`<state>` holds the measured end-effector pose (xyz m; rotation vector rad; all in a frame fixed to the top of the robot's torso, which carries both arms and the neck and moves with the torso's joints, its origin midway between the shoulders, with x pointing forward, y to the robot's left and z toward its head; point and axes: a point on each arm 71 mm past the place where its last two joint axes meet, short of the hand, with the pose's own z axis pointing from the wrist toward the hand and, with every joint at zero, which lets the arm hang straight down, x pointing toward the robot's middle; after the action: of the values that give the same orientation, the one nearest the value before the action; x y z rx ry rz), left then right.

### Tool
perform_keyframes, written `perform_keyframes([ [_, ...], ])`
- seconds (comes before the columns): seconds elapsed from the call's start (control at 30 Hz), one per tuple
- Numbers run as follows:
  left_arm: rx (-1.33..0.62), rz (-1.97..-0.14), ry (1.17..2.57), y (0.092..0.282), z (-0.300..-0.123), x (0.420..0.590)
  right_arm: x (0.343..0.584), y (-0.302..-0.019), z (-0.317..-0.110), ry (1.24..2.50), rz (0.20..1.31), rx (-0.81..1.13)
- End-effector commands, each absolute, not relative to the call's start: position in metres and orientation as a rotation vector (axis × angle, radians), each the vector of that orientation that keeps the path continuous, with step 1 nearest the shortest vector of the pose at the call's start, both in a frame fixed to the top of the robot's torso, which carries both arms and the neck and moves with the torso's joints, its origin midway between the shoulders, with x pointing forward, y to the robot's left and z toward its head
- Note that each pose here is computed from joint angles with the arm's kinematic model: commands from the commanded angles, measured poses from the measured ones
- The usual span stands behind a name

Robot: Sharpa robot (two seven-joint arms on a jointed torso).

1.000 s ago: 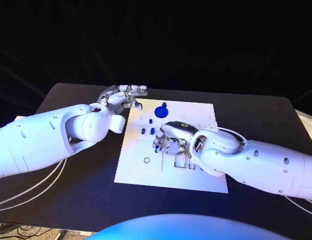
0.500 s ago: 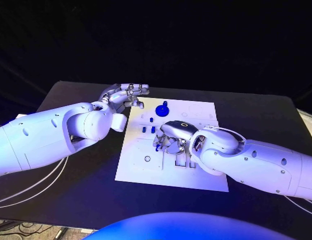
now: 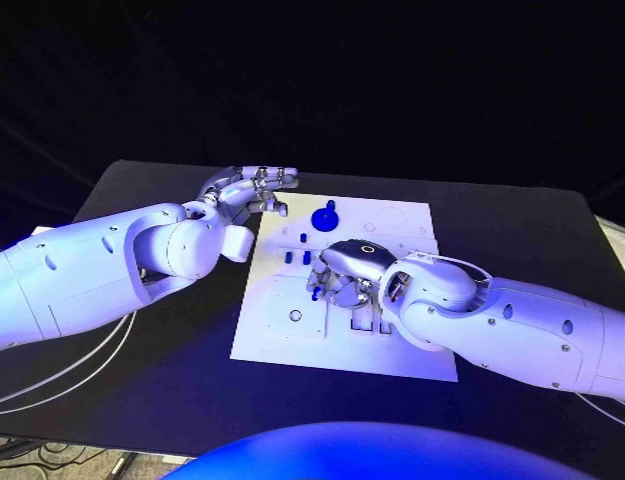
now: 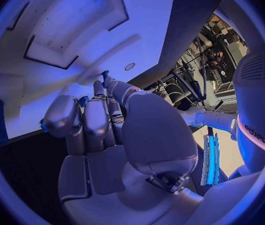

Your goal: Assemble the parts on the task board

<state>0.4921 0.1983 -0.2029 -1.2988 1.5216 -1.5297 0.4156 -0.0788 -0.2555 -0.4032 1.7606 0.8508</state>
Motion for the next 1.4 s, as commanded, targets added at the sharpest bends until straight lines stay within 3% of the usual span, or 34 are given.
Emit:
perform_keyframes([
  [0.03,-1.296,-1.555,1.533,0.196,-0.203,0.491,0.414,-0.076,-0.259,1.796,0.816,-0.464],
  [0.47,-1.296,-1.557,1.539,0.195,-0.203,0.491,0.413,-0.074,-0.266,1.855,0.731,-0.513],
  [0.9,-1.297,-1.557,1.541,0.195,-0.203,0.491,0.412,-0.08,-0.252,1.677,0.808,-0.383],
  [1.2,-1.301,-1.55,1.542,0.198,-0.204,0.491,0.408,-0.113,-0.23,1.645,0.825,-0.291],
  [1.4,-1.301,-1.55,1.544,0.199,-0.204,0.491,0.421,-0.153,-0.211,1.697,0.678,-0.301],
])
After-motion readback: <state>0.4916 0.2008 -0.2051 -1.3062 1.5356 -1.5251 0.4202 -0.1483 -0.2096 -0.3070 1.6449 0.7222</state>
